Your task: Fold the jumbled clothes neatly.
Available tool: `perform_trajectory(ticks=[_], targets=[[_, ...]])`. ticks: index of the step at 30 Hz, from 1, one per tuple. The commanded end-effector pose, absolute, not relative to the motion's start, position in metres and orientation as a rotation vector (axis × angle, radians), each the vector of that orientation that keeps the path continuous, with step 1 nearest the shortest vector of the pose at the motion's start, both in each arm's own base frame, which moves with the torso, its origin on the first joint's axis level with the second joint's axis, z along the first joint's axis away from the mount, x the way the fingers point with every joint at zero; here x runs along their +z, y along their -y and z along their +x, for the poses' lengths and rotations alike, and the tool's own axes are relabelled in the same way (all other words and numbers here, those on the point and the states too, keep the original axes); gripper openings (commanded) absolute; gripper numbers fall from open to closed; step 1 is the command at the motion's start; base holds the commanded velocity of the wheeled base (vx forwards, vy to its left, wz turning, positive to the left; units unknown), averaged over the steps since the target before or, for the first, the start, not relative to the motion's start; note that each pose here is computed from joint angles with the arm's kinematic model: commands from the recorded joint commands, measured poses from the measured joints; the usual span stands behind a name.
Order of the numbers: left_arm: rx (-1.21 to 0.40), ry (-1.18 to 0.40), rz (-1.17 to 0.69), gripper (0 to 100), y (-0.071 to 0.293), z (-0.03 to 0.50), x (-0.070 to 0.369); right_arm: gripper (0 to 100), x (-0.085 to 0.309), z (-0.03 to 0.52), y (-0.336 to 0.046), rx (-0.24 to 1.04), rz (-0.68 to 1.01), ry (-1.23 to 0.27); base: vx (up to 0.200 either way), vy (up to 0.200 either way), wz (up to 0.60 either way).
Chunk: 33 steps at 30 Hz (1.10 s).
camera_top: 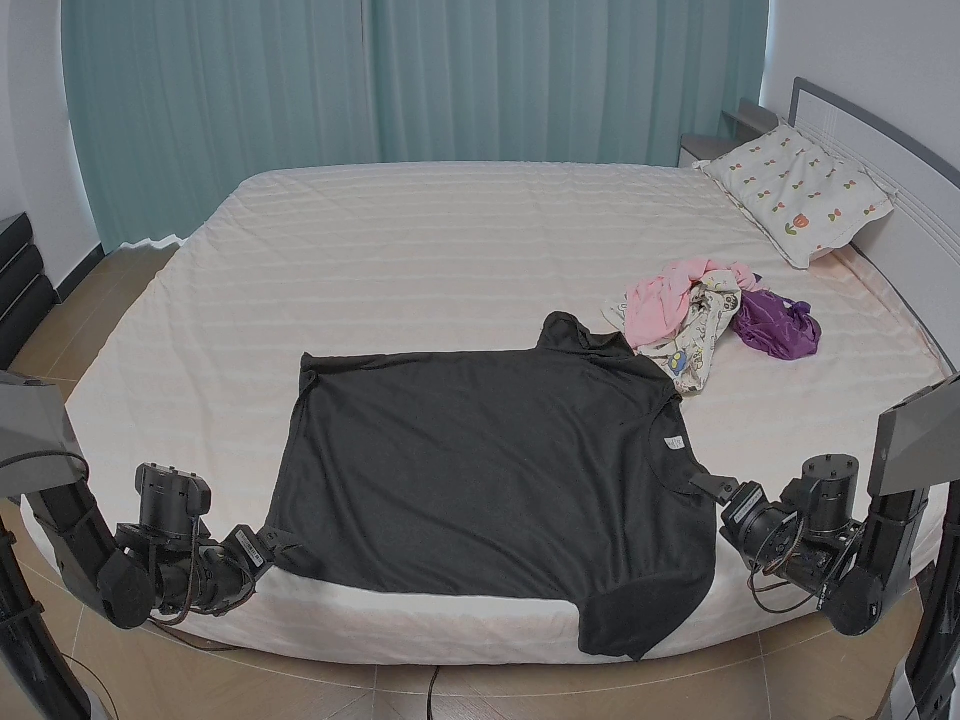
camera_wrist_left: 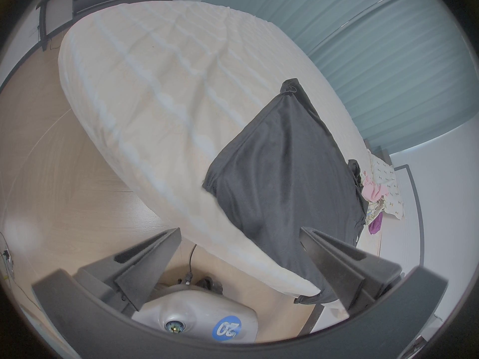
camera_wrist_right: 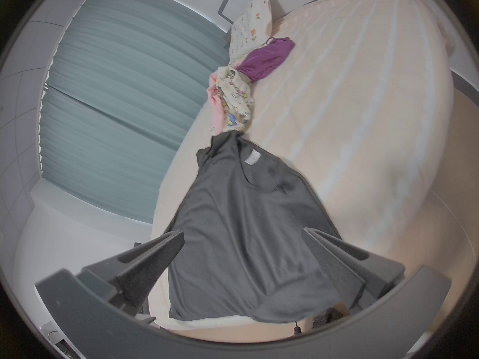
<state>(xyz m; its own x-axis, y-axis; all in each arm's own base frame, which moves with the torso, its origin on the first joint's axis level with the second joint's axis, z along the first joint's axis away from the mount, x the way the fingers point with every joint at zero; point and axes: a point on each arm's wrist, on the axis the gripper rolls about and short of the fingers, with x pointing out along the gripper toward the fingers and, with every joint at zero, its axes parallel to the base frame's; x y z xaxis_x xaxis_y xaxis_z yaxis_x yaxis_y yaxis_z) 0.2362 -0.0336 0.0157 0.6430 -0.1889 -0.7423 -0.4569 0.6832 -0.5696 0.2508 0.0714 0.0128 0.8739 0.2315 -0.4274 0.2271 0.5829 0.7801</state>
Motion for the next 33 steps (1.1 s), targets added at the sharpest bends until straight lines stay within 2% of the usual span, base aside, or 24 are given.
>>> perform_trajectory(ticks=[1, 11, 24, 25, 33], targets=[[0.190, -0.909, -0.817, 100, 0.034, 0.240, 0.000, 100, -0.004, 0.248, -0.071, -0.031, 0.949, -0.587, 0.000, 0.000, 0.00], [0.236, -0.742, -0.780, 100, 0.040, 0.271, -0.020, 100, -0.002, 0.250, -0.073, -0.019, 0.952, -0.576, 0.000, 0.000, 0.00], [0.241, -0.718, -0.781, 100, 0.042, 0.292, -0.032, 100, 0.000, 0.249, -0.077, 0.001, 0.948, -0.574, 0.000, 0.000, 0.00], [0.248, -0.724, -0.778, 0, 0.042, 0.292, -0.035, 100, 0.000, 0.249, -0.077, 0.001, 0.948, -0.574, 0.000, 0.000, 0.00], [0.339, -0.735, -0.738, 0, 0.037, 0.278, -0.039, 100, -0.003, 0.246, -0.075, -0.009, 0.914, -0.591, 0.000, 0.000, 0.00]])
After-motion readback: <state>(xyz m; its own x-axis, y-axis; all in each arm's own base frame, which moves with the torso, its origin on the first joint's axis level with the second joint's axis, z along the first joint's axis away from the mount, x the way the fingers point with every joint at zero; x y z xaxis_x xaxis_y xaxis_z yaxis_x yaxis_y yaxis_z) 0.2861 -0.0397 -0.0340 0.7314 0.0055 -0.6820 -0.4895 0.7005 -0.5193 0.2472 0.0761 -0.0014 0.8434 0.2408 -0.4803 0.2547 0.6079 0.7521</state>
